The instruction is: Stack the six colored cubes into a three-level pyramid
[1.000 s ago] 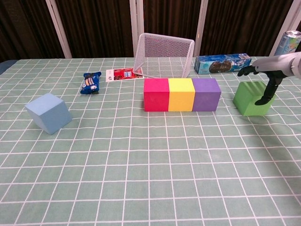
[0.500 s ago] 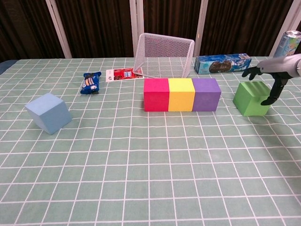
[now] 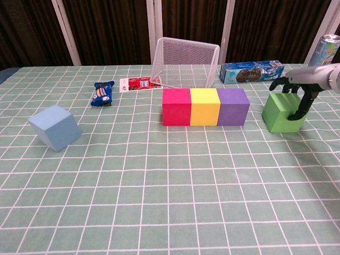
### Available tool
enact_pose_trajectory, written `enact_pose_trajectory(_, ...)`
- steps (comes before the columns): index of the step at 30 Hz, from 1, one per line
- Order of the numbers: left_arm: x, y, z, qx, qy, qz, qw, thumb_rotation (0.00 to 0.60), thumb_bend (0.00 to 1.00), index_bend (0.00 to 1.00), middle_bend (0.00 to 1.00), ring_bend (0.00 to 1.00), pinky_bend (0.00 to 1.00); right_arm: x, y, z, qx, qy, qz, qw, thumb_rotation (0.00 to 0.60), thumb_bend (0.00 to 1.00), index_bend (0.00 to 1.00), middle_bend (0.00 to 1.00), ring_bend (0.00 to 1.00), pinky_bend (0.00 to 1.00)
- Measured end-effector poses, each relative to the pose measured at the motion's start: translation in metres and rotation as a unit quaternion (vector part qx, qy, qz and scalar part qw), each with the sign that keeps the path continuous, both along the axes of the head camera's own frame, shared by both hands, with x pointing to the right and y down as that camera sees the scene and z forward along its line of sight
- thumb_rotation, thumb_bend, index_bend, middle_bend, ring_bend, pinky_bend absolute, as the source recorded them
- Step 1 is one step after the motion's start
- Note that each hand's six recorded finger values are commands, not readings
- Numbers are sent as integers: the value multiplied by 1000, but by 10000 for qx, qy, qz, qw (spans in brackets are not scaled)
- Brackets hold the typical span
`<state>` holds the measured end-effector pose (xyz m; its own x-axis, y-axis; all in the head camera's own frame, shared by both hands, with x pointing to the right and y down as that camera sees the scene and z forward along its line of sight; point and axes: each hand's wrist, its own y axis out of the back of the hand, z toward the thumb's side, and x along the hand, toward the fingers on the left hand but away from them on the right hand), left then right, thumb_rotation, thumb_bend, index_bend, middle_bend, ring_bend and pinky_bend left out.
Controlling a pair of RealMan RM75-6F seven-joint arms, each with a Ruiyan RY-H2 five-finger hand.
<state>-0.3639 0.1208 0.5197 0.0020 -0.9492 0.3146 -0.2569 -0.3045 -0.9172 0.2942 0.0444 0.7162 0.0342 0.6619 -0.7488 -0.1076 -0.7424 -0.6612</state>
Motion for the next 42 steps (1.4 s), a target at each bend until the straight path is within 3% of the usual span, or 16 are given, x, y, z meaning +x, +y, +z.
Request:
enact_pose_trajectory(11, -1, -1, 2, -6, -27, -17, 10000, 600, 102, 0, 0, 0, 0, -8, -14, -6, 176, -87, -24, 9998, 600, 290, 134, 413, 287, 0)
enact_pose_trajectory(19, -2, -3, 4, -26, -48, -50, 10000, 600, 102, 0, 0, 0, 0, -23, -22, -5, 137, -23, -262, 9996, 600, 291, 134, 413, 287, 0)
enact_pose_trajectory(42, -7, -5, 8, -79, -71, -113, 9999, 600, 102, 0, 0, 0, 0, -47, -24, 4, -95, 251, -315, 9991, 600, 290, 134, 413, 287, 0)
